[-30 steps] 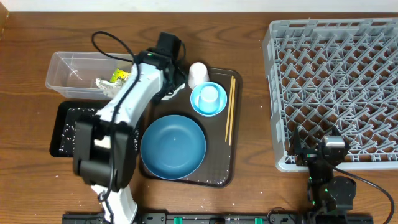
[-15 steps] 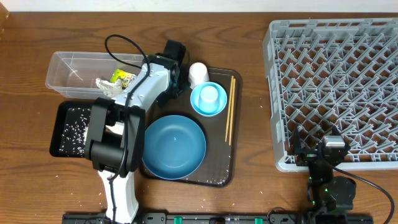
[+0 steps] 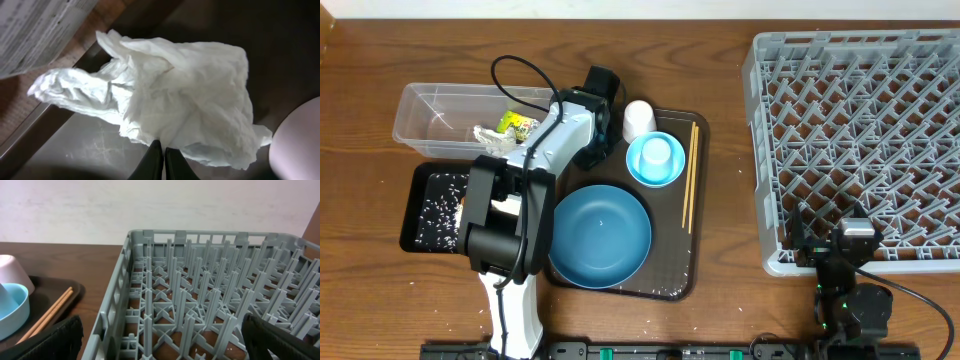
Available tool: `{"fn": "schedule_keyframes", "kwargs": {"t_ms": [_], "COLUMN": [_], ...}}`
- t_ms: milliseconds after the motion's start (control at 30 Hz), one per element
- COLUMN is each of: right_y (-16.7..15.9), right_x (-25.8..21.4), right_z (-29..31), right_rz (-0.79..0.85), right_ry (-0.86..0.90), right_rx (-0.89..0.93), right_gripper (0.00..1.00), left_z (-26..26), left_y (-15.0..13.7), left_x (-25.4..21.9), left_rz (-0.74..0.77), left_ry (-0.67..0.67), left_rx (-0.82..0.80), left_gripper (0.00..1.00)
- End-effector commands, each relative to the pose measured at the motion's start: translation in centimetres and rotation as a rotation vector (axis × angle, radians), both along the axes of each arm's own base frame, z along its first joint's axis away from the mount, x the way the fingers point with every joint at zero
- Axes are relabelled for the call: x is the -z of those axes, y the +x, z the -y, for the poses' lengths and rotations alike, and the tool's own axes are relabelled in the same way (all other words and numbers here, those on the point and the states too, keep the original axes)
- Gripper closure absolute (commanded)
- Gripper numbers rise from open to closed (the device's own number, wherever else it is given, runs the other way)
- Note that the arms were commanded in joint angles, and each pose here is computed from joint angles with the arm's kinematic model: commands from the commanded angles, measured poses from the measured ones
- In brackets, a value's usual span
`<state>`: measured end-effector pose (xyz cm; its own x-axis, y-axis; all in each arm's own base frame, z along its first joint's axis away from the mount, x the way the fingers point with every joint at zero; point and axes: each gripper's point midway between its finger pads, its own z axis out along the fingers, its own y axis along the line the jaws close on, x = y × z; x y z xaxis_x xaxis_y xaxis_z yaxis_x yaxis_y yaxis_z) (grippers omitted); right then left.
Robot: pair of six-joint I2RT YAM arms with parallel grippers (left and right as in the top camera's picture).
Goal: Sort waste into correct bins and load items into the dishwasher rack
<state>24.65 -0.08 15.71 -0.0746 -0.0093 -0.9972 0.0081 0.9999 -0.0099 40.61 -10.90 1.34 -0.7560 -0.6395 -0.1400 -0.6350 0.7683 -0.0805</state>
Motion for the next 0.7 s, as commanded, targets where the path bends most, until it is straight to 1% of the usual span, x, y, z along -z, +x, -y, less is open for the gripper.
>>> {"fn": "schedule_keyframes", "kwargs": {"t_ms": [0, 267, 333, 467, 567, 600, 667], "right_y": [0.0, 0.0, 0.0, 0.0, 0.0, 0.0, 0.0], "right_x": [0.1, 0.1, 0.1, 0.1, 0.1, 0.1, 0.1], "right_z": [0.1, 0.1, 0.1, 0.0, 0.1, 0.0, 0.1], "right_rz": [-0.003, -0.003, -0.003, -0.003, -0.003, -0.003, -0.003], "right_ry": [-0.008, -0.008, -0.008, -0.008, -0.008, -0.008, -0.008], "right_rx": [0.002, 0.002, 0.002, 0.001, 0.002, 0.001, 0.002], "right_gripper": [0.01, 0.01, 0.01, 0.01, 0.01, 0.01, 0.01], "left_z": [0.8, 1.1, 0.5, -1.9, -2.3, -2.3, -2.2], "left_y": [-0.4, 0.7, 0.8, 1.0, 0.9, 0.7, 0.1], "left_x": [-1.9, -11.1, -13.3, -16.7, -17.3, -17.1, -16.0], "left_rz": [0.013, 0.243, 0.307, 0.418, 0.433, 0.421, 0.370], "left_ry": [-0.052, -0.121, -0.101, 0.000, 0.018, 0.021, 0.028], "left_rx": [0.008, 0.013, 0.003, -0.037, -0.026, -0.026, -0.016], "left_gripper": [0.94, 0.94, 0.94, 0.94, 0.94, 0.92, 0.64]}}
